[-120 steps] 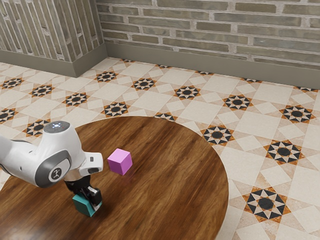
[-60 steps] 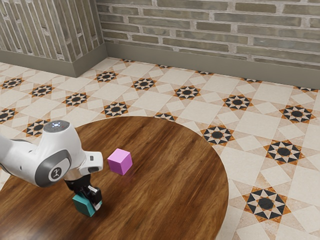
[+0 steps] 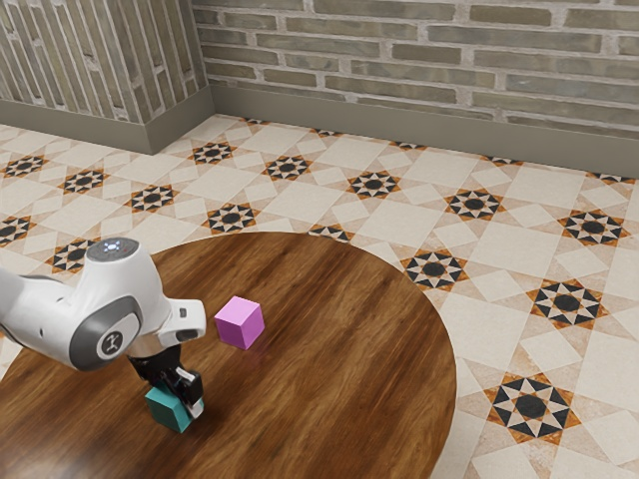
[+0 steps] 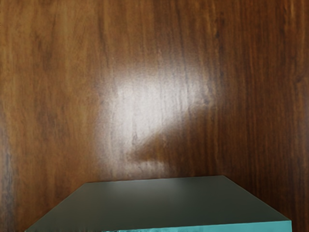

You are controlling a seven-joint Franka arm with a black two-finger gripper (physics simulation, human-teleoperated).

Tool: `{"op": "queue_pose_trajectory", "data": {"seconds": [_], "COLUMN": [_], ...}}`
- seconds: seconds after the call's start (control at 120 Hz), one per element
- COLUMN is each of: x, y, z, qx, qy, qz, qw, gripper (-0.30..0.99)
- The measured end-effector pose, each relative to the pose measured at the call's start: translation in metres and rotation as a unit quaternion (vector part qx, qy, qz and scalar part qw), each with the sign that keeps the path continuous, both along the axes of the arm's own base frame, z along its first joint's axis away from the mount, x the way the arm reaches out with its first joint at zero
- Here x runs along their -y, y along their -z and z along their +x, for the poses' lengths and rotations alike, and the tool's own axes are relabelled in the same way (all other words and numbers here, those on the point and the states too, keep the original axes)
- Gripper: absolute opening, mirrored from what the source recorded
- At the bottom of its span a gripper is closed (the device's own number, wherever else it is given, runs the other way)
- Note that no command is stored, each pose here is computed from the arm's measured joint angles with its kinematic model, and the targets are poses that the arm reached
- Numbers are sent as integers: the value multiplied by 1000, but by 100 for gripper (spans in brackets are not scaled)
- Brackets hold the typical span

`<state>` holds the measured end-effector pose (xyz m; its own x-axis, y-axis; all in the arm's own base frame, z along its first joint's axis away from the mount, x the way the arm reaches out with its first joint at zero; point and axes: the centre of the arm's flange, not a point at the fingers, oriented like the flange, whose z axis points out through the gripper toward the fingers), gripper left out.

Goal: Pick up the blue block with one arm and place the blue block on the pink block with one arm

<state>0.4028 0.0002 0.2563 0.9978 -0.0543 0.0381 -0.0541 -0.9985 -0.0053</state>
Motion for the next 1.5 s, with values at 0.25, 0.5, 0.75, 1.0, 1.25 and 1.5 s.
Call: {"op": "queue_pose_trajectory", "data": {"seconds": [0.25,0.5,0.75,1.0,1.25,1.5], "x": [1,-5,-5,-7,-24,-38], "y": [-5,-16,-39,-63,-87,-85], "z": [3,9,42,84,149,171], "qx": [3,6,19,17,8,-18], "qy": [-12,-31,-36,-35,-36,-40], "qz": [-1,-2,-4,-6,-3,-13], "qw": [1000,1000,999,999,999,999], "gripper": [30,31,37,36,38,40]}}
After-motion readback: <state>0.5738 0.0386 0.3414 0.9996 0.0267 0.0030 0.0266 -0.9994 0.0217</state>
